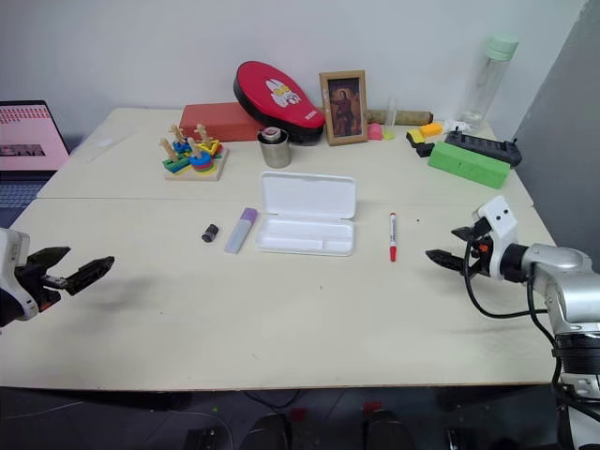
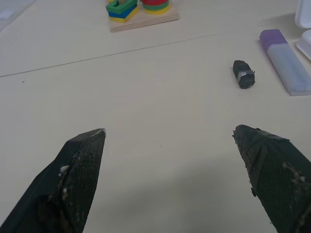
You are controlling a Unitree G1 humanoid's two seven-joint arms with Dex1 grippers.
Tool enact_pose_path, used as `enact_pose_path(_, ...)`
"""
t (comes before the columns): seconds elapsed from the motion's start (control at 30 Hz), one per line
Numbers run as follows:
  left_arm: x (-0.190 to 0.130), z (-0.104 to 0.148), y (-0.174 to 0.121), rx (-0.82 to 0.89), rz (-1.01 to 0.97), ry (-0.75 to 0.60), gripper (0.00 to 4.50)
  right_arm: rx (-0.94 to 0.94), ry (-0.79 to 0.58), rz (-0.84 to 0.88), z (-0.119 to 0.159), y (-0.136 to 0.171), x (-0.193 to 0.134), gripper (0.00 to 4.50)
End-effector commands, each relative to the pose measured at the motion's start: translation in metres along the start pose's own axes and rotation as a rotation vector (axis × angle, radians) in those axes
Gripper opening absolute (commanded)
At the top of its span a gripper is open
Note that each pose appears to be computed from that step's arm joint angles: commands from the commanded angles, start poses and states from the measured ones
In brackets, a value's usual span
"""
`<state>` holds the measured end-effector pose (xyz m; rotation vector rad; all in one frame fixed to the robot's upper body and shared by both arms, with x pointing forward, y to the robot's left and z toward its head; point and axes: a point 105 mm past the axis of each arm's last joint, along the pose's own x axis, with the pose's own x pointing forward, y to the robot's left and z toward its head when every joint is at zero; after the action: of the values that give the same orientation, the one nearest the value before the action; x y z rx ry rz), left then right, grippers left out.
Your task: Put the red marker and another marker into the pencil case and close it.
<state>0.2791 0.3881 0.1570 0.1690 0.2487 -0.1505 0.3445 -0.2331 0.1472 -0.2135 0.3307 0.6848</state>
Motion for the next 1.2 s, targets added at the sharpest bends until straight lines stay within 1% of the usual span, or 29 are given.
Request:
enact_pose_path(0.03, -0.008, 0.019, 0.005, 0.04, 0.014, -0.045, 4.5, -0.049, -0.034, -0.02, 0.015, -0.005, -0.008, 4.46)
enact_pose_path(0.47, 0.0, 0.02, -0.007, 0.028, -0.03, -0.053, 4.5, -0.045, -0.027, 0.006, 0.015, 0.0, -0.005, 4.46)
enact_pose_path(1.07, 0.004, 0.019, -0.01, 0.03, -0.044, -0.053, 4.5, -0.053, -0.012, 0.023, 0.014, 0.003, -0.001, 4.46)
enact_pose_path(1.13, 0.007, 0.022, -0.018, 0.029, -0.086, -0.075, 4.5, -0.077, -0.011, 0.061, 0.017, 0.009, 0.003, 4.46)
enact_pose_path(1.2, 0.013, 0.028, -0.036, 0.01, -0.183, -0.119, 4.5, -0.131, -0.014, 0.131, 0.025, 0.022, 0.014, 4.46)
